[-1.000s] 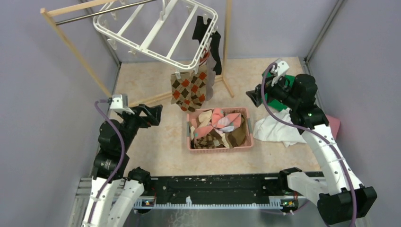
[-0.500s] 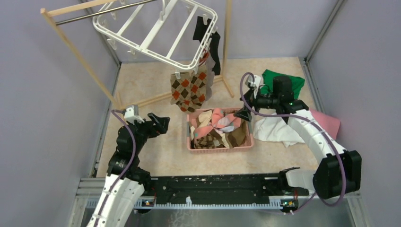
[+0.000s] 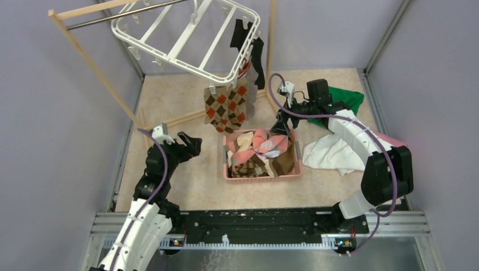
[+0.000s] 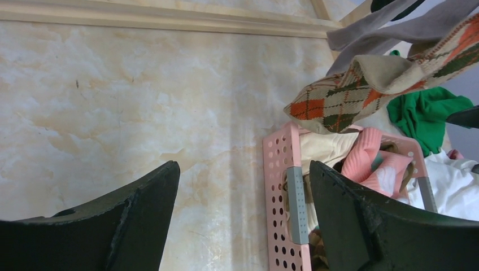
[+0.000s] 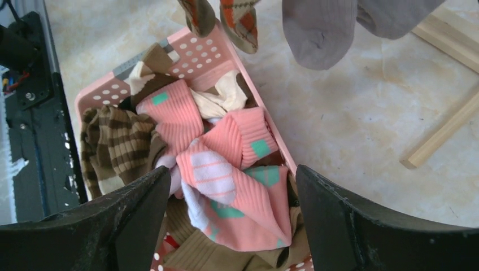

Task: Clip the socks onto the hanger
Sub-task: Pick up the sock from the bin.

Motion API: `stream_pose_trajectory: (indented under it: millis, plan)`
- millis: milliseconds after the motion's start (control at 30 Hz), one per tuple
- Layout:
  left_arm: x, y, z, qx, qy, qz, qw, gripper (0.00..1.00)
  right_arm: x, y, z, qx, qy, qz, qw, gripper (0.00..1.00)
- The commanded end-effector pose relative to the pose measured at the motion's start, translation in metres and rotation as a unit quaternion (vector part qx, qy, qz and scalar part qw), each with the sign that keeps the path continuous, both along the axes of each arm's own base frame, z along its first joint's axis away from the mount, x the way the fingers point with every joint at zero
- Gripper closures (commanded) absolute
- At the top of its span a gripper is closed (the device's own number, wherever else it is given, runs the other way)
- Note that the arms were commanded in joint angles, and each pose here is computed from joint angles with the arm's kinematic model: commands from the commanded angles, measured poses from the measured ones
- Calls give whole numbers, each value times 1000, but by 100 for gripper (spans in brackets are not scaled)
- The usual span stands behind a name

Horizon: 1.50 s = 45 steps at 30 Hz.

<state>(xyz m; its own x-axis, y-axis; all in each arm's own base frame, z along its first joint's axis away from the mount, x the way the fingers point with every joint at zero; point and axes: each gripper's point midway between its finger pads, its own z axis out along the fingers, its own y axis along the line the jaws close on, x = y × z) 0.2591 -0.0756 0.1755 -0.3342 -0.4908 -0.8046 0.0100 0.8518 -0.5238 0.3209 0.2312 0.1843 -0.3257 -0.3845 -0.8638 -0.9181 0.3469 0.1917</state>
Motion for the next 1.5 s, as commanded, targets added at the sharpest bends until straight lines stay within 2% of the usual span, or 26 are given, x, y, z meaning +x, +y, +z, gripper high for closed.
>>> stream_pose_trajectory:
  millis: [0,167,267,367,500,600,733,833,1033,1200,1467]
  plan:
    - [16,-3,39,-16,-56,-3,998,13,7,25,68,62,-46,19,997,20]
    - [16,-16,121,-25,-150,-48,987,21,1,36,134,113,-60,36,991,21]
    - [18,-16,144,-2,-167,-55,984,24,10,35,131,110,-48,-1,993,22]
    - [25,-15,130,21,-132,-57,989,28,14,34,99,88,11,-34,995,30]
    - [24,-35,112,-14,-105,-107,989,38,-4,26,56,21,60,-27,998,36]
    - [14,-50,104,-59,-109,-140,982,45,-13,14,32,-21,47,-19,999,36]
    - [4,-59,78,-129,-104,-149,975,46,-11,4,0,-68,-12,0,998,35]
    - [1,-60,58,-166,-94,-141,971,46,2,7,-10,-74,-40,6,996,35]
    - [-3,-54,29,-176,-67,-118,975,45,17,13,-35,-98,-49,26,994,36]
    - [-8,-53,24,-186,-70,-116,973,44,14,17,-55,-129,-77,73,986,35]
    - [-11,-55,23,-195,-69,-119,971,44,-2,24,-71,-139,-69,113,981,36]
